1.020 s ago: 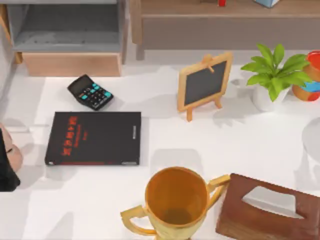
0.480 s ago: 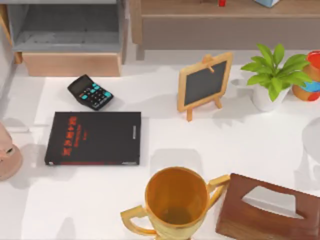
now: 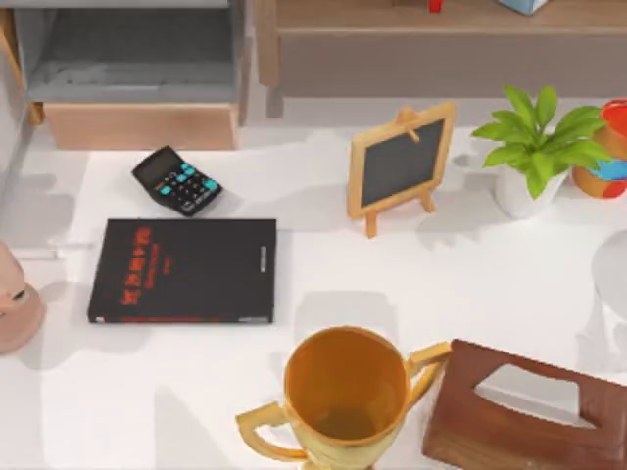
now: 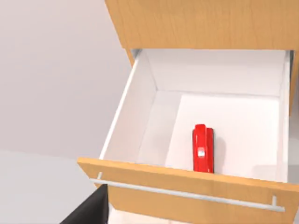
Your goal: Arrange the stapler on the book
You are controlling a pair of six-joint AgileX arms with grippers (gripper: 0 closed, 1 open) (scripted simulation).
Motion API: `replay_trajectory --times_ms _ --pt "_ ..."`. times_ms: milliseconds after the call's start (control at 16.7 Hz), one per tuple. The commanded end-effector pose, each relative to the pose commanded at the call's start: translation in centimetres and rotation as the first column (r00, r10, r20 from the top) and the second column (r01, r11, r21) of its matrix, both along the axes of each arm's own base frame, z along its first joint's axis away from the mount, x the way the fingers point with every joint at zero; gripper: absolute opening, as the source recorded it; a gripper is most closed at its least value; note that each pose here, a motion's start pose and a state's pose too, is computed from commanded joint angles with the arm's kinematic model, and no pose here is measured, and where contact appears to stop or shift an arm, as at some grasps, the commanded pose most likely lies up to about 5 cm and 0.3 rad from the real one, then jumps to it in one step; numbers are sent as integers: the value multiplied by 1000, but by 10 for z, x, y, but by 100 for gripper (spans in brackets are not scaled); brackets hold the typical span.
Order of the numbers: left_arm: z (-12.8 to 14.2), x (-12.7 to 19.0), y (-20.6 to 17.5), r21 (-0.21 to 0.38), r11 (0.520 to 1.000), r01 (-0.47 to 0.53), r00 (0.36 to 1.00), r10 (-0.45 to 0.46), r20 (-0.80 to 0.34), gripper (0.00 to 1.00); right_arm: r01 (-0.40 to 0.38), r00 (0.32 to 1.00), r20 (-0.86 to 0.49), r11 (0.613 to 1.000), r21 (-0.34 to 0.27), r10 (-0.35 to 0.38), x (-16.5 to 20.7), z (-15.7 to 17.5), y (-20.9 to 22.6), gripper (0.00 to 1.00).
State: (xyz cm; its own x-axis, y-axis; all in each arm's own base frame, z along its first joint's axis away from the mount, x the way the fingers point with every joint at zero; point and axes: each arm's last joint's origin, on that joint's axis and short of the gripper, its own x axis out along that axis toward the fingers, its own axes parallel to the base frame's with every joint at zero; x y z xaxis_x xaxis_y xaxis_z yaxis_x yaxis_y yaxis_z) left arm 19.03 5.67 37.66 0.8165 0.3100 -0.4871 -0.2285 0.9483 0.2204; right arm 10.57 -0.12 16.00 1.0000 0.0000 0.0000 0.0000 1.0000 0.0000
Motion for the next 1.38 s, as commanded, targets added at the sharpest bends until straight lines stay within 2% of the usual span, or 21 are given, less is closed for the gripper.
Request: replay_trajectory --times_ms 180,360,540,840,1140,1260,1380 --pt "32 58 35 -20 997 -71 986 67 -154 100 0 1000 0 1000 0 0 0 0 0 100" --pt "26 121 73 -57 991 -122 942 98 -320 100 0 1000 0 1000 0 0 0 0 0 100" --pt "-9 179 102 -109 982 -153 875 83 -477 100 0 1000 0 1000 0 0 0 0 0 100" --pt "-98 253 120 -213 961 -174 747 -12 -665 100 0 1000 0 1000 0 0 0 0 0 100" --pt "-175 289 115 -294 936 -194 651 -101 -752 100 0 1000 0 1000 0 0 0 0 0 100" --pt "-189 295 114 -309 930 -197 639 -117 -760 100 0 1000 0 1000 0 0 0 0 0 100" --pt "-191 296 113 -312 929 -196 638 -121 -760 100 0 1000 0 1000 0 0 0 0 0 100"
